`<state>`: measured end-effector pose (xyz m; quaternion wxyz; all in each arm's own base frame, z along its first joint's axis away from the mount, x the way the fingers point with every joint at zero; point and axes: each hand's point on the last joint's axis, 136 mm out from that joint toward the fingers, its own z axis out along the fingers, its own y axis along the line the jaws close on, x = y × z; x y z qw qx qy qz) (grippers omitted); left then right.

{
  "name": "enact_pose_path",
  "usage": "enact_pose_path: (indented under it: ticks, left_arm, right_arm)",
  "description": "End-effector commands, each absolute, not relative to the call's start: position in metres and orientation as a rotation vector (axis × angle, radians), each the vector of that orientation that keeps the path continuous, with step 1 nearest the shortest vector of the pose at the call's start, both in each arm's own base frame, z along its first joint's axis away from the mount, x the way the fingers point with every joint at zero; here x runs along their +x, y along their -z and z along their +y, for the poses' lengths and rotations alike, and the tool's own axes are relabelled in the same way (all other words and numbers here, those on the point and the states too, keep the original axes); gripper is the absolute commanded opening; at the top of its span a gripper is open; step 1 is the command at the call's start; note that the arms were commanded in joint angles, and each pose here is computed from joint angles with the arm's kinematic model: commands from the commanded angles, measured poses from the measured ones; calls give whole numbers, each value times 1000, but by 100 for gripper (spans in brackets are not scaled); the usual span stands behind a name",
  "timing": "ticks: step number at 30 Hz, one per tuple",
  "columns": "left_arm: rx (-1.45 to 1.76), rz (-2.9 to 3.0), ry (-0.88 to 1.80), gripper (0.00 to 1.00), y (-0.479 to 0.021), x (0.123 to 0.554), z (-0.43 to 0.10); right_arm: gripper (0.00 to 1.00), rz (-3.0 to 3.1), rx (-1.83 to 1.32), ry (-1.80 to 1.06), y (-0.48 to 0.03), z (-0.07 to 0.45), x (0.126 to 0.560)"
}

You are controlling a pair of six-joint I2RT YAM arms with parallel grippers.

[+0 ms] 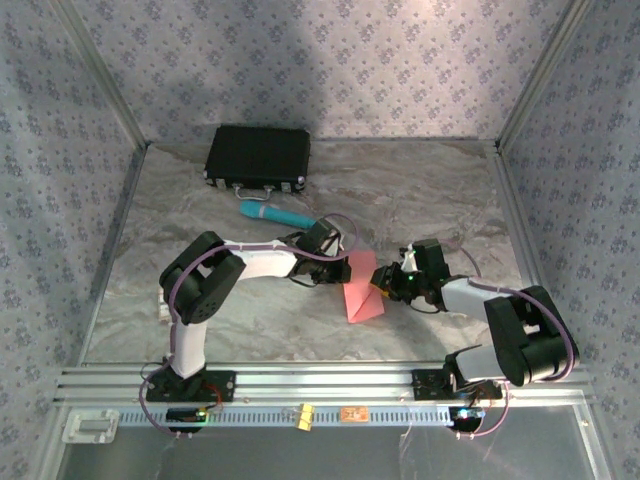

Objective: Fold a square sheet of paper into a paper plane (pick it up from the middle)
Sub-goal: Turn over the paper at the center of the table.

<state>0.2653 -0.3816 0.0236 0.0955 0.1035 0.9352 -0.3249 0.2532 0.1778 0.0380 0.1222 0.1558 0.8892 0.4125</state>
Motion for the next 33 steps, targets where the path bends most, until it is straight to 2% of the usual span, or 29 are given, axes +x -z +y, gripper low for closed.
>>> enact_pose_path:
  ticks: [1,15,21,23,26,30,33]
  left_arm:
    - [306,2784,952,9,-26,258,-379]
    - [302,2760,966,15,-34,260,-379]
    - [244,2678,927,26,-59,267,-368]
    - [229,2627,905,37,-74,270,-362]
    - [203,2583,807,43,-93,276,-344]
    - [145,2543,709,51,-111,280,-317]
    - [67,2518,644,54,-117,282,-293]
  right_arm:
    - [23,2606,425,-1209,-33,177,249]
    - [9,2582,395,-1246,-37,179,250]
    - [4,2555,309,-1261,-54,184,252]
    - [4,2574,266,-1216,-58,183,250]
    - [4,2582,224,-1138,-69,179,251]
    - [4,2616,83,-922,-90,169,252]
    - [4,2642,22,-712,-104,158,253]
